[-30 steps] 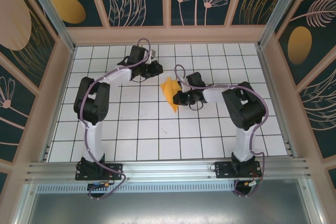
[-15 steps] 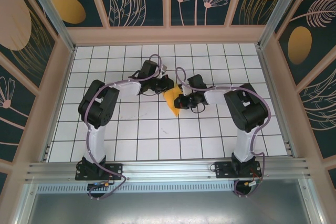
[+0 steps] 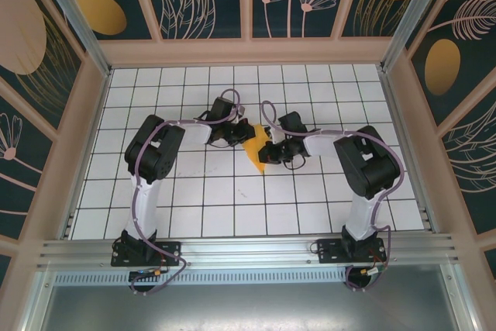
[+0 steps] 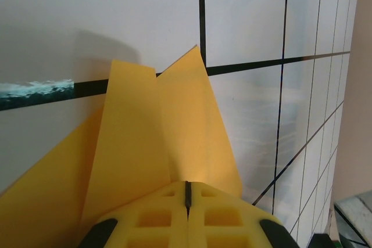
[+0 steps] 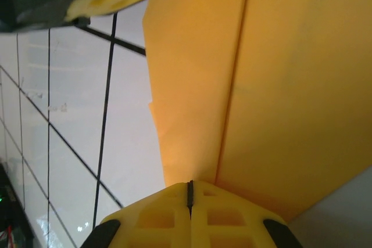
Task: Fold a paper plane with a square sheet of paper (pick it up from the middle)
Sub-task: Fourth fold the wing at the center of the table, then move the paper to the center of the table, then turn over the paper at the center of the table.
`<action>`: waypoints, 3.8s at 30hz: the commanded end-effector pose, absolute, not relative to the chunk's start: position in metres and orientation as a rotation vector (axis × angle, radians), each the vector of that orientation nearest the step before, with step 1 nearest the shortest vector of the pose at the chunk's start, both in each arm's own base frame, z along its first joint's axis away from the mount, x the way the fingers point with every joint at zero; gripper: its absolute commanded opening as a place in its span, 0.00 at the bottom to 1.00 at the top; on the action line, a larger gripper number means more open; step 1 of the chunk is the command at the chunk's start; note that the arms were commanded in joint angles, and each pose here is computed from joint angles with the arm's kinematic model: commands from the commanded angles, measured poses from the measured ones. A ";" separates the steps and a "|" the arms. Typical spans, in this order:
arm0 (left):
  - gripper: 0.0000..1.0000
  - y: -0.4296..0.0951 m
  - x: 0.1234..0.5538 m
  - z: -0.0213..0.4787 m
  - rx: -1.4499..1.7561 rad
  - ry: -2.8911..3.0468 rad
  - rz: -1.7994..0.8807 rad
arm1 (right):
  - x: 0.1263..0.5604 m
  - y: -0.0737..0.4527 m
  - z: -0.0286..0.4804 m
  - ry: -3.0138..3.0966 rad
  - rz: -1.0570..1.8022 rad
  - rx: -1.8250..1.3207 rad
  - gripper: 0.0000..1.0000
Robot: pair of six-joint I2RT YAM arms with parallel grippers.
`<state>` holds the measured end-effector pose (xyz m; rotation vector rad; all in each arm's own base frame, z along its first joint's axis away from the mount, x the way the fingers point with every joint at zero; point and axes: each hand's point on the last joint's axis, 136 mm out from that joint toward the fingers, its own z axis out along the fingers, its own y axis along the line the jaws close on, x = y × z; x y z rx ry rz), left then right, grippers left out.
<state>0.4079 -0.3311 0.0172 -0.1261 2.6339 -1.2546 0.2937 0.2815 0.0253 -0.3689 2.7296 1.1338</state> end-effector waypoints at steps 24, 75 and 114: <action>0.05 -0.303 0.399 -0.032 -0.141 2.767 -0.985 | 0.205 0.249 -0.014 2.992 1.149 -0.315 0.00; 0.04 -0.314 0.334 0.004 -0.034 2.791 -1.062 | 0.318 0.256 0.023 2.758 1.039 0.012 0.36; 0.09 -0.297 0.305 0.056 -0.182 2.579 -1.266 | 0.313 0.275 0.030 2.774 0.836 -0.015 0.34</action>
